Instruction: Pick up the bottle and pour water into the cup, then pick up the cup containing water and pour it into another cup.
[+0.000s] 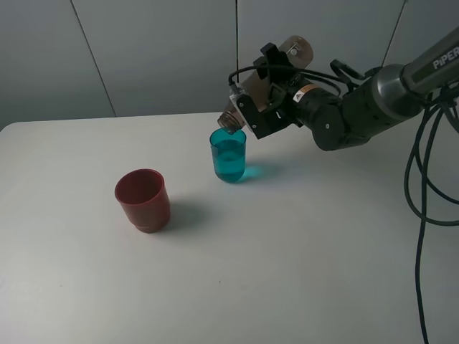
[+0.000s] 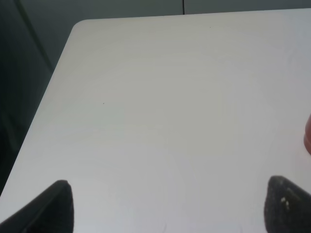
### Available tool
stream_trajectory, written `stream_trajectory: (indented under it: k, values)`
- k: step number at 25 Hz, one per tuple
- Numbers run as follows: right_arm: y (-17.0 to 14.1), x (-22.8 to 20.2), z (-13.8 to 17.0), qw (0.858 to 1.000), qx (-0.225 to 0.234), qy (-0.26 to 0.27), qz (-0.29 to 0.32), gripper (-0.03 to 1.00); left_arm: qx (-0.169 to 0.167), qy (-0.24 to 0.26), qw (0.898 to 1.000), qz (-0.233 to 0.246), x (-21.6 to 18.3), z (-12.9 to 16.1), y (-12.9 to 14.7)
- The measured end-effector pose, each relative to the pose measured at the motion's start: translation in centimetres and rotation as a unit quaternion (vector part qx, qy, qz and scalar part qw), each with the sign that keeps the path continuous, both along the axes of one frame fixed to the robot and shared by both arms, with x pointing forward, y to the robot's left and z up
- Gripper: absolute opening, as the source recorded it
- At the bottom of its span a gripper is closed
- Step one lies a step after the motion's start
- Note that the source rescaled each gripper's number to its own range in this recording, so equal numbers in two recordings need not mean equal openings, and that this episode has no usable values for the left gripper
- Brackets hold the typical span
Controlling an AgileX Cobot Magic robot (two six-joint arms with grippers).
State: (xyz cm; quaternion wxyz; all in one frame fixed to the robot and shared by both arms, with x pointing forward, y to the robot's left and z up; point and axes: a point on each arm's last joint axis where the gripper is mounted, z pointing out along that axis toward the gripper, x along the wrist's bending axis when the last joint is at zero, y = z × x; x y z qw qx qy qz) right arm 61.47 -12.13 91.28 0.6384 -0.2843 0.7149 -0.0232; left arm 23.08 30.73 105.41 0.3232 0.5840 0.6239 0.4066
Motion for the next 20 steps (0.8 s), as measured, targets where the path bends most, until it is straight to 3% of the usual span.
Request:
stream_trajectory:
  k: [3,5,8,13,17,20]
  values:
    - [-0.2,0.0,-0.4,0.999,0.026,0.031,-0.015,0.00,0.000,0.000,1.000,0.000,0.0,0.0,0.0]
    - [-0.3,-0.1,-0.3,0.995,0.069,0.060,-0.035,0.00,0.000,0.000,1.000,0.000,0.0,0.0,0.0]
    - [-0.5,-0.2,0.5,0.979,0.165,0.097,-0.065,0.00,0.000,0.000,1.000,0.000,0.0,0.0,0.0]
    - [-0.8,-0.5,1.3,0.946,0.281,0.127,-0.097,0.00,0.000,0.000,1.000,0.000,0.0,0.0,0.0]
    - [-1.6,-0.9,0.6,0.902,0.376,0.166,-0.136,0.00,0.000,0.000,1.000,0.000,0.0,0.0,0.0]
    - [-2.9,-0.4,0.5,0.838,0.480,0.193,-0.172,0.00,0.000,0.000,1.000,0.000,0.0,0.0,0.0]
